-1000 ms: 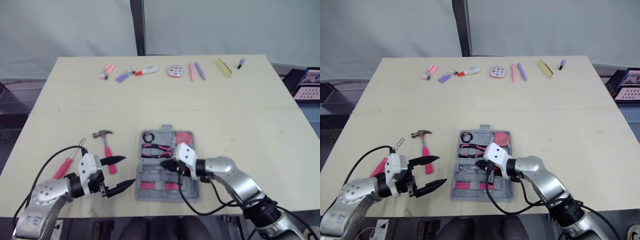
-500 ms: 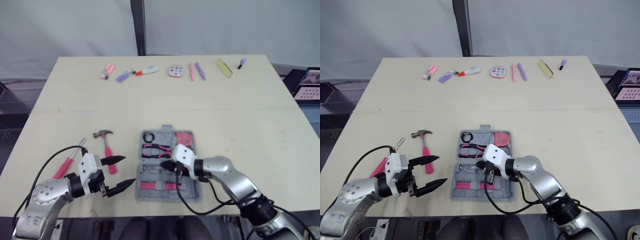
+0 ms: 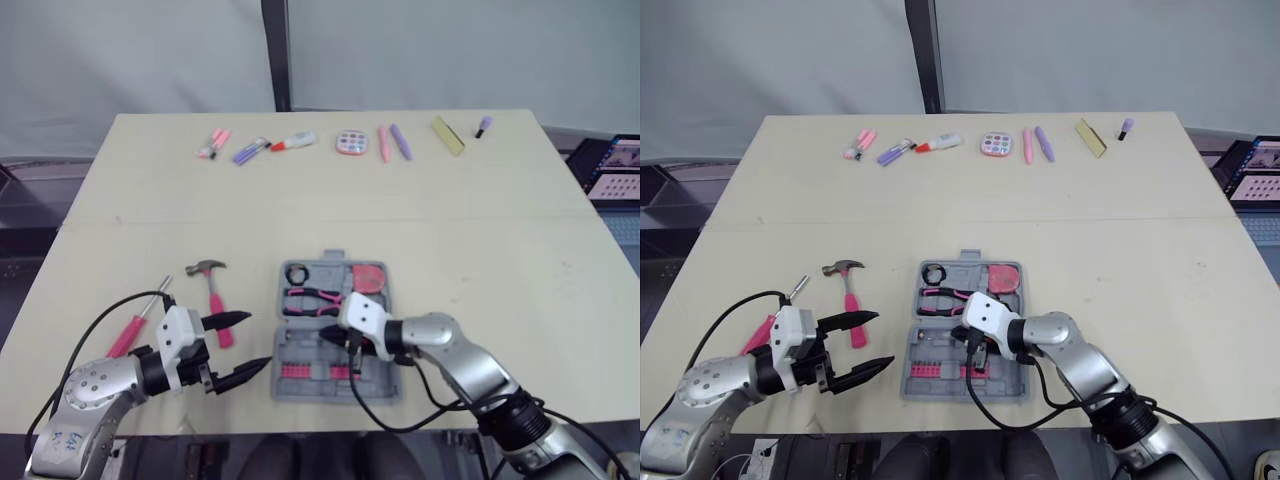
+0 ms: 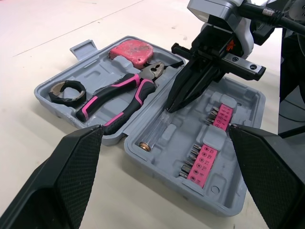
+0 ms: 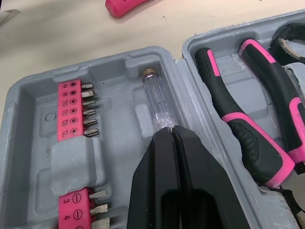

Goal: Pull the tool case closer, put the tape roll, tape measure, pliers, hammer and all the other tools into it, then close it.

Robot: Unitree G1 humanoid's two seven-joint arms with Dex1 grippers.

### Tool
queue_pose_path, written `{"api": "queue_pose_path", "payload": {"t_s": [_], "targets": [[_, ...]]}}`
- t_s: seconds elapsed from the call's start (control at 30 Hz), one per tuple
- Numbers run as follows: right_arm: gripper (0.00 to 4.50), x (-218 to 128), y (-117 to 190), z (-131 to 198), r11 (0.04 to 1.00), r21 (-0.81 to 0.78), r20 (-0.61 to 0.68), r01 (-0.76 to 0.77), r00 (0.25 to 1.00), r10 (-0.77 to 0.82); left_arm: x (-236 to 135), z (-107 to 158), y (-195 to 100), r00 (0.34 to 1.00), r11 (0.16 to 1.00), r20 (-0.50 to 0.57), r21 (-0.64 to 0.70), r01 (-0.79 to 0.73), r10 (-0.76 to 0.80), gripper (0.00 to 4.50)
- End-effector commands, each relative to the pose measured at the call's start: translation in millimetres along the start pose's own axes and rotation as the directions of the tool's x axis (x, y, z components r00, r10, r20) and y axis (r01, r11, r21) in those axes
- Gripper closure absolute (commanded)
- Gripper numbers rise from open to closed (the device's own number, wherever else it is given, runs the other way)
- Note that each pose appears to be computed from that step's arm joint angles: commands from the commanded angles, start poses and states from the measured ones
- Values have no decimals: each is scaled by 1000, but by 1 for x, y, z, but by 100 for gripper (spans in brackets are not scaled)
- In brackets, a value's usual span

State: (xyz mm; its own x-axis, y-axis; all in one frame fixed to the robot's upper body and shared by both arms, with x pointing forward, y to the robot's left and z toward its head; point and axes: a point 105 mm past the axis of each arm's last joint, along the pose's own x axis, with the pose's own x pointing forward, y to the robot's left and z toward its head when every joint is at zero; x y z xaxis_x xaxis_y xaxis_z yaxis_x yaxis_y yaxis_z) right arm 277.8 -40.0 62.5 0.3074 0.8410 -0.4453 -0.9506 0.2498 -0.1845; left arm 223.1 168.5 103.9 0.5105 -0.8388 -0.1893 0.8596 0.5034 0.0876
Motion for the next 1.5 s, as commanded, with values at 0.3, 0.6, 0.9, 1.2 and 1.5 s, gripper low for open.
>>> {"api": "queue_pose_path", "payload": {"t_s": [0.3, 0.6, 0.9, 1.2, 1.5], "targets": [[442, 2, 8, -8, 996, 76, -61, -44, 997, 49, 3, 7, -4, 1000, 1000, 19, 26, 17, -17, 0], [442, 1, 13, -17, 984, 165, -121, -64, 989, 85, 4, 8, -3, 1000, 1000, 21, 29, 12, -13, 0], [442, 3, 13, -16, 980, 193, -105, -56, 991, 77, 5, 8, -3, 1000, 1000, 24, 29, 10, -10, 0], [442, -10, 14, 17, 984, 138, 55, -109, 993, 102, 5, 8, -4, 1000, 1000, 27, 28, 12, -13, 0], [442, -12, 1, 14, 993, 108, 22, -39, 999, 36, 7, 7, -5, 999, 999, 32, 28, 18, -18, 0]]}}
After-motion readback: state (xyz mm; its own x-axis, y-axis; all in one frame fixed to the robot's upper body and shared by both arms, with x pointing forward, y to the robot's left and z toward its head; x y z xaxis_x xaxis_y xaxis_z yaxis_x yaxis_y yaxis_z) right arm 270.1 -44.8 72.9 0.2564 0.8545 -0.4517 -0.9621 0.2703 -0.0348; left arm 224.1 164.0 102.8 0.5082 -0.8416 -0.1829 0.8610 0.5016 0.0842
